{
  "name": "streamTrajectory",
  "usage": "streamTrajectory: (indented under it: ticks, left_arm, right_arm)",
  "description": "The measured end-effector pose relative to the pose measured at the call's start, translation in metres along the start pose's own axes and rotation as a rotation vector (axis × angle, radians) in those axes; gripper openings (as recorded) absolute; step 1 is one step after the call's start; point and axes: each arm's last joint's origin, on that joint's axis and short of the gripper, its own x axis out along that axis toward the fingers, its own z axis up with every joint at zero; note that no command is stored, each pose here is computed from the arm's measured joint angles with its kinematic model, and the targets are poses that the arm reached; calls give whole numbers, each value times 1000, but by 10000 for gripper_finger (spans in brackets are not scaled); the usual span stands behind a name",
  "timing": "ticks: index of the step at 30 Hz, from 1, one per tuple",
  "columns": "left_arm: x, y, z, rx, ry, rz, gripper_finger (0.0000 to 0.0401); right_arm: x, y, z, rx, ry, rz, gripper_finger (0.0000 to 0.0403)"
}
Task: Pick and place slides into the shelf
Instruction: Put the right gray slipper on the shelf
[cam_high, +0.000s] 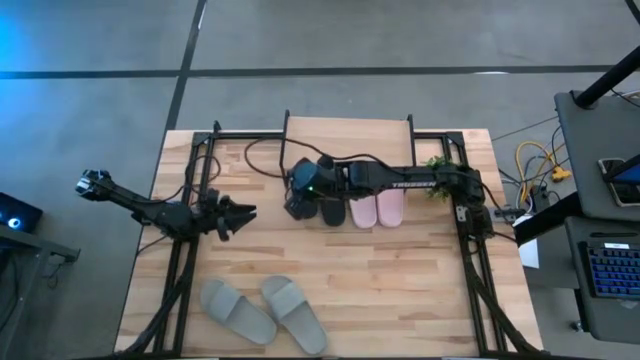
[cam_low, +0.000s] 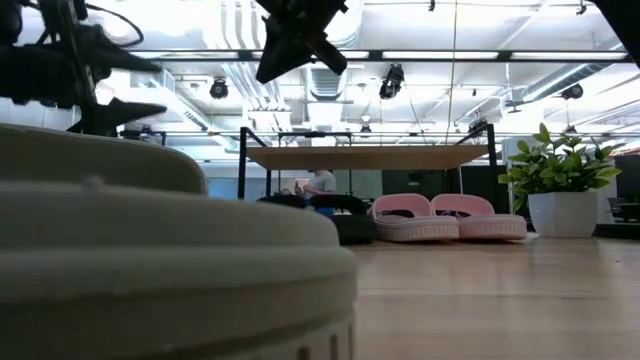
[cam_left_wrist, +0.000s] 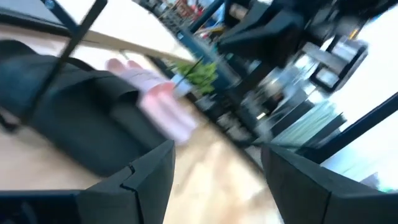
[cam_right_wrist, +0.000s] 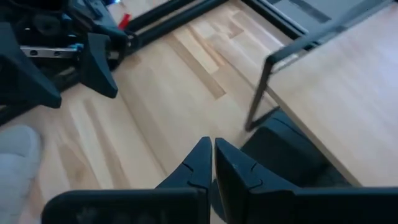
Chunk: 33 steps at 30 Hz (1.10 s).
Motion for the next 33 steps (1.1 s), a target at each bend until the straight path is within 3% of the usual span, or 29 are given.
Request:
streamTrajectory:
  ticks: [19, 29, 33]
  left_arm:
    - [-1, -11, 12, -114, -102, -89, 224]
    - [-3, -10, 17, -104, -207, -20, 224]
    - [-6, -15, 26, -90, -276, -69, 224]
  right_arm:
    - [-30, -15, 22, 16, -97, 14, 13]
    - [-42, -21, 27, -125, -118, -20, 13]
    - [-43, -25, 26, -172, -88, -39, 13]
